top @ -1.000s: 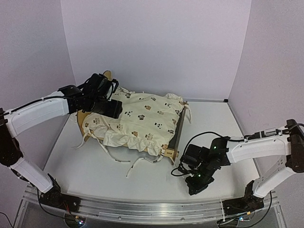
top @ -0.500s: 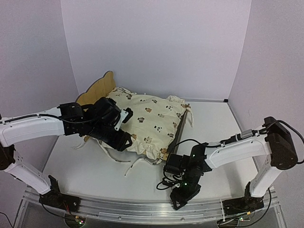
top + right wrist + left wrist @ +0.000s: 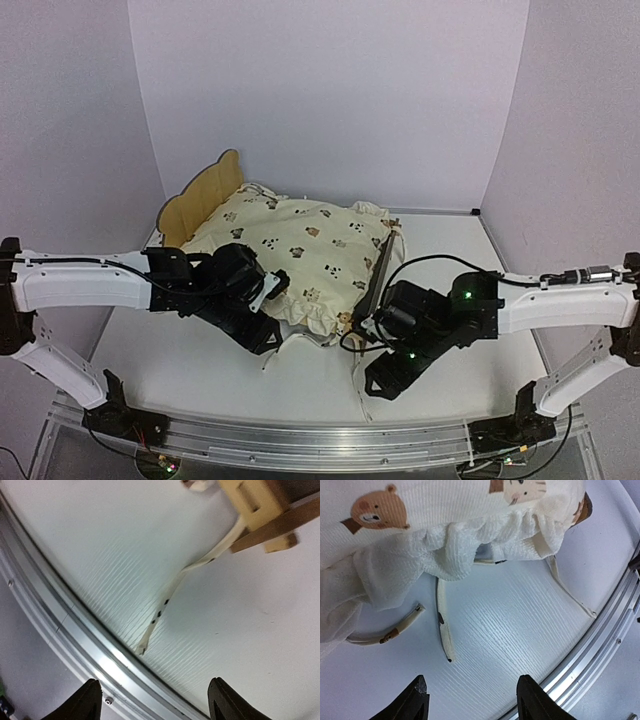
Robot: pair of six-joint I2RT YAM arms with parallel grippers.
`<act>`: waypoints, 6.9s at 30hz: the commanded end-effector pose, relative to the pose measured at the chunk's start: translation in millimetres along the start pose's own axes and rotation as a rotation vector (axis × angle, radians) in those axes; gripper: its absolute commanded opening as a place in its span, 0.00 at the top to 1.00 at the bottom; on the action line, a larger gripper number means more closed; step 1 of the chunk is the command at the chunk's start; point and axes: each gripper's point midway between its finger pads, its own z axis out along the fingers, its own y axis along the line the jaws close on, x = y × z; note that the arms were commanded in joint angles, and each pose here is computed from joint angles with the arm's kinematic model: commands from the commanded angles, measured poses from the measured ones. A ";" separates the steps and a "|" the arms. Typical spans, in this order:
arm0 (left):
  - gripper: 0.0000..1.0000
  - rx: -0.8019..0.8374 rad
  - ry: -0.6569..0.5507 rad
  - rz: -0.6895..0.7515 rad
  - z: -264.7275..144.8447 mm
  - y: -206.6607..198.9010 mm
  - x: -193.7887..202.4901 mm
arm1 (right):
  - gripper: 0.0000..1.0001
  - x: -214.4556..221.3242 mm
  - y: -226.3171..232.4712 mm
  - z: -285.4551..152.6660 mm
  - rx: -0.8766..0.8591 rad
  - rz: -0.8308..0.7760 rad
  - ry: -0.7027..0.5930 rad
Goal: Set up the pet bed
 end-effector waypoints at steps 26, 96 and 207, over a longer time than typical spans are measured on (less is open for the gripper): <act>0.61 -0.167 0.272 -0.045 101.1 35.9 71.9 | 0.56 -101.7 -57.0 13.4 0.112 0.219 -0.209; 0.80 0.440 -0.123 0.174 27.3 -165.5 -64.5 | 1.00 -77.1 -29.8 2.0 -0.415 0.618 -0.215; 0.59 -0.149 -0.145 -0.011 6.1 -6.8 -4.9 | 0.83 -87.9 52.4 108.5 -0.192 0.238 0.117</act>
